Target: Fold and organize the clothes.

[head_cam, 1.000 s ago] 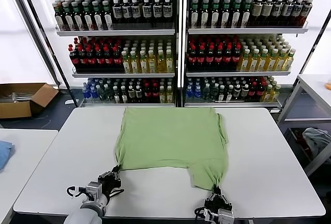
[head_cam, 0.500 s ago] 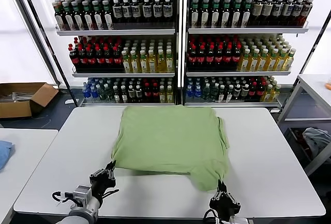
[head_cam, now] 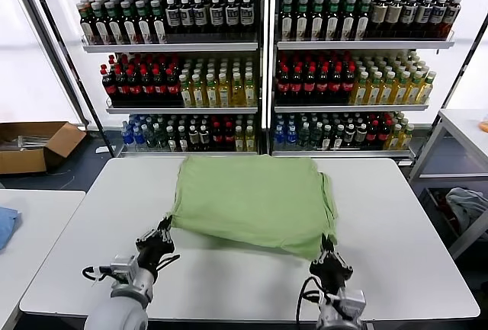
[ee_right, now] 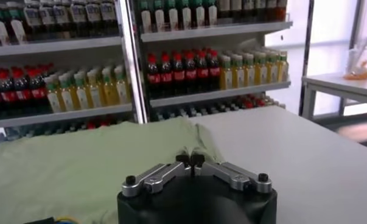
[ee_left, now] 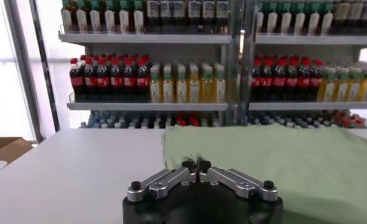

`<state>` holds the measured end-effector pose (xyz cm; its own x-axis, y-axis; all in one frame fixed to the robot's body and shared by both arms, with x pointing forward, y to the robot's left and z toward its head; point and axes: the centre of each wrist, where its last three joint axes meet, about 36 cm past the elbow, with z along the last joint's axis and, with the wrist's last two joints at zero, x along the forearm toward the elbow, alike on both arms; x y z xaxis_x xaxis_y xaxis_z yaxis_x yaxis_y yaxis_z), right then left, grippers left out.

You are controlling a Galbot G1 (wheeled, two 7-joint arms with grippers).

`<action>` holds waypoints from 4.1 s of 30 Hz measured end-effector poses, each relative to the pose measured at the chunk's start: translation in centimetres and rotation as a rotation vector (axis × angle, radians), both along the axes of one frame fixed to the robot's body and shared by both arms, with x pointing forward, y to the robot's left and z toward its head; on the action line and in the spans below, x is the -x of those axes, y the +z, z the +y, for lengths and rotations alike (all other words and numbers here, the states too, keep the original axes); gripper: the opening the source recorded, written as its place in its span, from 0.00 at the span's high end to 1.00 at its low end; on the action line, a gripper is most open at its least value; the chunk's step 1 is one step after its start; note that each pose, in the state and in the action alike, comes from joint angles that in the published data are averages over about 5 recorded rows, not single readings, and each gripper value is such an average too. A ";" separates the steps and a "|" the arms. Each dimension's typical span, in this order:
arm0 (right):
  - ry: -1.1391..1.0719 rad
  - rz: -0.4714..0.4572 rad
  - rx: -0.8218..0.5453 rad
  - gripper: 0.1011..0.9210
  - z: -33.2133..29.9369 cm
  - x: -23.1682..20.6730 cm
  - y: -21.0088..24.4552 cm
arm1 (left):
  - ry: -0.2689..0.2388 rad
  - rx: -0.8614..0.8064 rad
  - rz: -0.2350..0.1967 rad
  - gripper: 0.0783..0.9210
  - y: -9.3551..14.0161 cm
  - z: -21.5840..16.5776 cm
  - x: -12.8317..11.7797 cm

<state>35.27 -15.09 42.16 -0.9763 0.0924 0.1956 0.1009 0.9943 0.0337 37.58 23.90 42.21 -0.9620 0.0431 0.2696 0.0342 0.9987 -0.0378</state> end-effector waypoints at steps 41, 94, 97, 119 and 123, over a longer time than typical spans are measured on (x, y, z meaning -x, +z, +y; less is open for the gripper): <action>0.052 0.089 0.091 0.65 0.8 -19.1 -1.4 | 0.042 0.056 0.072 0.71 -3.7 1.0 -15.8; -0.141 0.317 0.032 0.83 -2.1 -10.8 -5.1 | 0.047 -0.148 0.235 0.58 -6.0 2.5 -11.7; -0.139 0.326 0.031 0.92 -2.0 -10.6 -5.5 | 0.044 -0.145 0.249 0.69 -6.4 2.5 -11.6; -0.120 0.266 0.014 0.95 -0.8 -2.8 -0.9 | 0.013 -0.174 0.213 0.98 -3.1 2.4 -5.5; -0.135 0.261 0.016 0.95 -1.0 0.5 0.2 | -0.001 -0.184 0.180 0.98 -1.3 2.0 -2.0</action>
